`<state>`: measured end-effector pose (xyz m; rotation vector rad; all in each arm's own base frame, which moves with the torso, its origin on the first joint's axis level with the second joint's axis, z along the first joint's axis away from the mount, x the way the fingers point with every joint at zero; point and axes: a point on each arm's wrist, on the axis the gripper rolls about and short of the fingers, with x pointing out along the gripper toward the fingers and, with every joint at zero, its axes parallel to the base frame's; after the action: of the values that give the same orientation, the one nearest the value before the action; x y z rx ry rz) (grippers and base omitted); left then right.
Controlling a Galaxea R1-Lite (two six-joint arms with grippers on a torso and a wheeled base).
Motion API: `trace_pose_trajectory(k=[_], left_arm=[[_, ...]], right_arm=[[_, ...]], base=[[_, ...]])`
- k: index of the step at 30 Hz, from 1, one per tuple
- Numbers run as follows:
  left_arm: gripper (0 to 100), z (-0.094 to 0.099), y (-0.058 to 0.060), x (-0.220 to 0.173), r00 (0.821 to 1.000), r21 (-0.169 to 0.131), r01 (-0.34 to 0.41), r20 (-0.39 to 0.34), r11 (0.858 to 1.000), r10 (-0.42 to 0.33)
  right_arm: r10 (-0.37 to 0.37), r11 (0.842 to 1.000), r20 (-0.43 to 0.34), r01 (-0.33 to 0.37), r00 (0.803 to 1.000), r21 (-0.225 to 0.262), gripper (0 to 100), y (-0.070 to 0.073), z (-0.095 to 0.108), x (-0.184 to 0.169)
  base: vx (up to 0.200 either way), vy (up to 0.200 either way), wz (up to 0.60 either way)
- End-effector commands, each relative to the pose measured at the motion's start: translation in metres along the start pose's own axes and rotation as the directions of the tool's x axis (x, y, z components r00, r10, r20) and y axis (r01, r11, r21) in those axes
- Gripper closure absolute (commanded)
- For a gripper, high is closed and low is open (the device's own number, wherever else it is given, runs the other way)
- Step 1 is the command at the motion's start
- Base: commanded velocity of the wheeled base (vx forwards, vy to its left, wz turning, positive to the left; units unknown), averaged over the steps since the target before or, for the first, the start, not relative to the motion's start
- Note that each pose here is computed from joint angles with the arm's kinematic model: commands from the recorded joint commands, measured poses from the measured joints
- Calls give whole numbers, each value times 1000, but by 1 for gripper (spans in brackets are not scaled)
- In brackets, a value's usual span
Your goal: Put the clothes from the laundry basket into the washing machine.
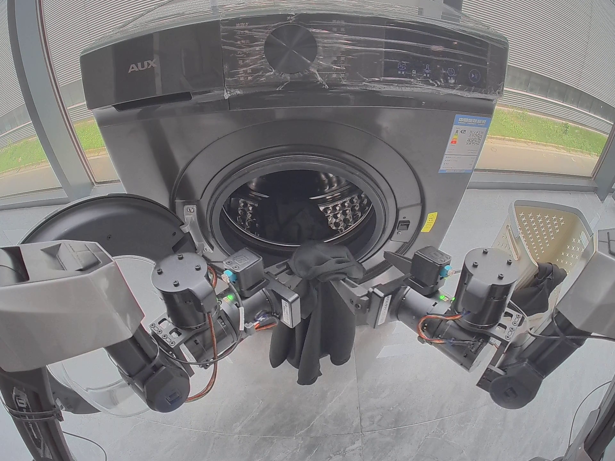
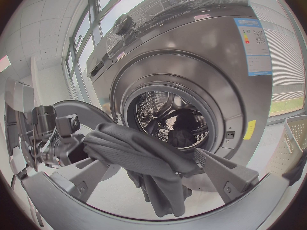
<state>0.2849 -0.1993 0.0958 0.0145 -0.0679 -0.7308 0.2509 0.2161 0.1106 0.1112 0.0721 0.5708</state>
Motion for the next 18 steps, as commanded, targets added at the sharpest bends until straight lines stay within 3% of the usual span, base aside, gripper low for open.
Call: trace_pose_trajectory(k=[1, 9, 18], left_arm=[[100, 17, 10, -8, 999, 9, -26, 44, 1000, 26], [100, 28, 10, -16, 998, 10, -2, 69, 1000, 2], [100, 43, 6, -28, 992, 21, 71, 102, 997, -73]], right_arm=[[-44, 999, -35, 43, 998, -7, 0, -18, 1, -22], [-55, 998, -150, 53, 987, -16, 0, -29, -23, -39], [-133, 991, -248, 130, 960, -28, 0, -50, -57, -24]], base=[[0, 0, 0], [0, 0, 0], [0, 0, 0]])
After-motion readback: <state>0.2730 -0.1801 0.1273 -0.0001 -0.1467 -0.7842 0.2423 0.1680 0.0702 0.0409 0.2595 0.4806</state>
